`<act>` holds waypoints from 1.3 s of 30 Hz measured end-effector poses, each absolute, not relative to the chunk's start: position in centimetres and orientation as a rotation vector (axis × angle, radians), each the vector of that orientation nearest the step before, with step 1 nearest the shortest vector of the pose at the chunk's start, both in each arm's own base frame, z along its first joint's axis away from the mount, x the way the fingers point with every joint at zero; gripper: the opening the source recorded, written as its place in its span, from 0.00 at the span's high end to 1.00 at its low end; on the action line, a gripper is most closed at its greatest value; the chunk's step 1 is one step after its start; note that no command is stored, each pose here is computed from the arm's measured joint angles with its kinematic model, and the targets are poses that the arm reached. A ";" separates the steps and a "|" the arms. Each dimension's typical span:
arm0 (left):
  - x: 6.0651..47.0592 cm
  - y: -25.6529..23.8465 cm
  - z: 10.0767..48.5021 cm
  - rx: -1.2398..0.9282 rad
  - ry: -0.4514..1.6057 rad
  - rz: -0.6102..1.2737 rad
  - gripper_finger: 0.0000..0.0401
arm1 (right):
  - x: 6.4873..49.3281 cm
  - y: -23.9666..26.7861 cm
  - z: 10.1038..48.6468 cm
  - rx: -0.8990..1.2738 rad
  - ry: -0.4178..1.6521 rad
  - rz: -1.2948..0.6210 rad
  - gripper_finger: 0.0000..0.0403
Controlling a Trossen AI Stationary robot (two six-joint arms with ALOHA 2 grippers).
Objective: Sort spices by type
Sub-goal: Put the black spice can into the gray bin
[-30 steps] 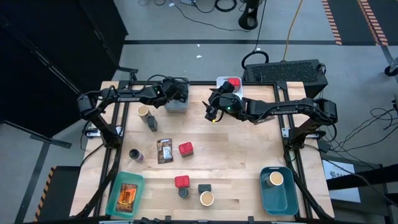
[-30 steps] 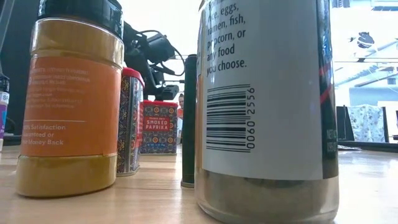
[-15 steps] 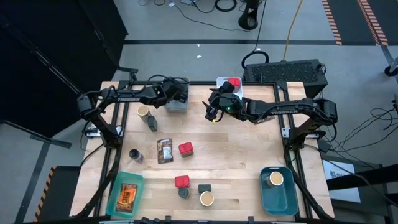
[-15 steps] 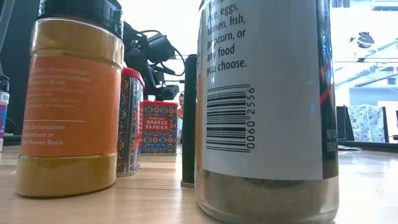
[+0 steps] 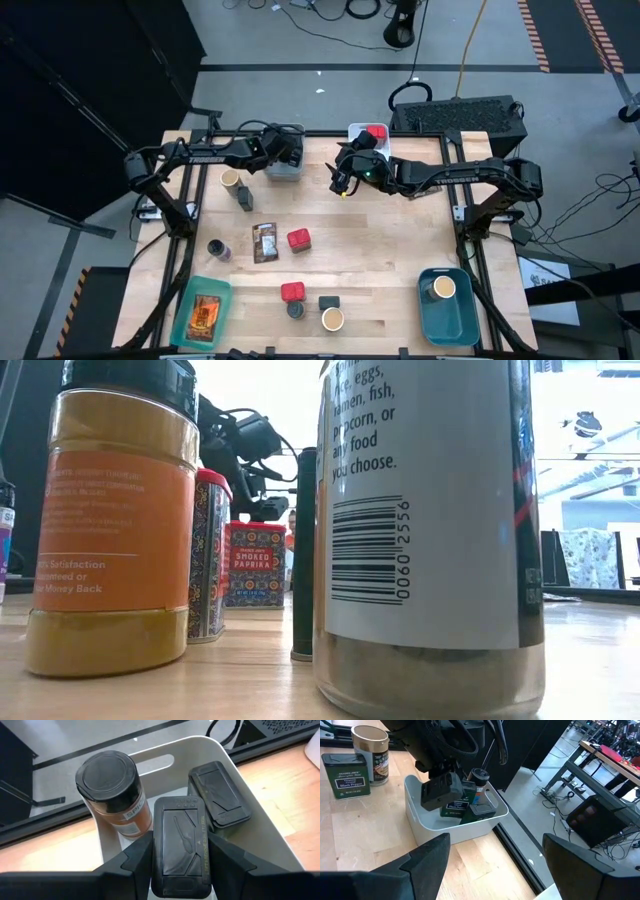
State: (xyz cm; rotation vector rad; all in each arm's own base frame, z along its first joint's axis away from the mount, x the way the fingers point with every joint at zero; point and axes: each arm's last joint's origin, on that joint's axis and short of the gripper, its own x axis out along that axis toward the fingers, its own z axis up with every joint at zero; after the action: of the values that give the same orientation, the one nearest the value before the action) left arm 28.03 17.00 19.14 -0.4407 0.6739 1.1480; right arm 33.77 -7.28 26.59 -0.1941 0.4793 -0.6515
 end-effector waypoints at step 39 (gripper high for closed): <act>24.9 12.8 25.4 -0.111 0.862 0.530 0.53 | 33.8 -7.3 26.6 -0.205 0.482 -0.650 0.26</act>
State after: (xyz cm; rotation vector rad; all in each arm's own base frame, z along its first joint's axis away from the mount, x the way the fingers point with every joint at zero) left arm 24.88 12.78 25.40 -0.1105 0.8621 0.5295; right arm 33.77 -7.28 26.59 -0.2045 0.4825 -0.6498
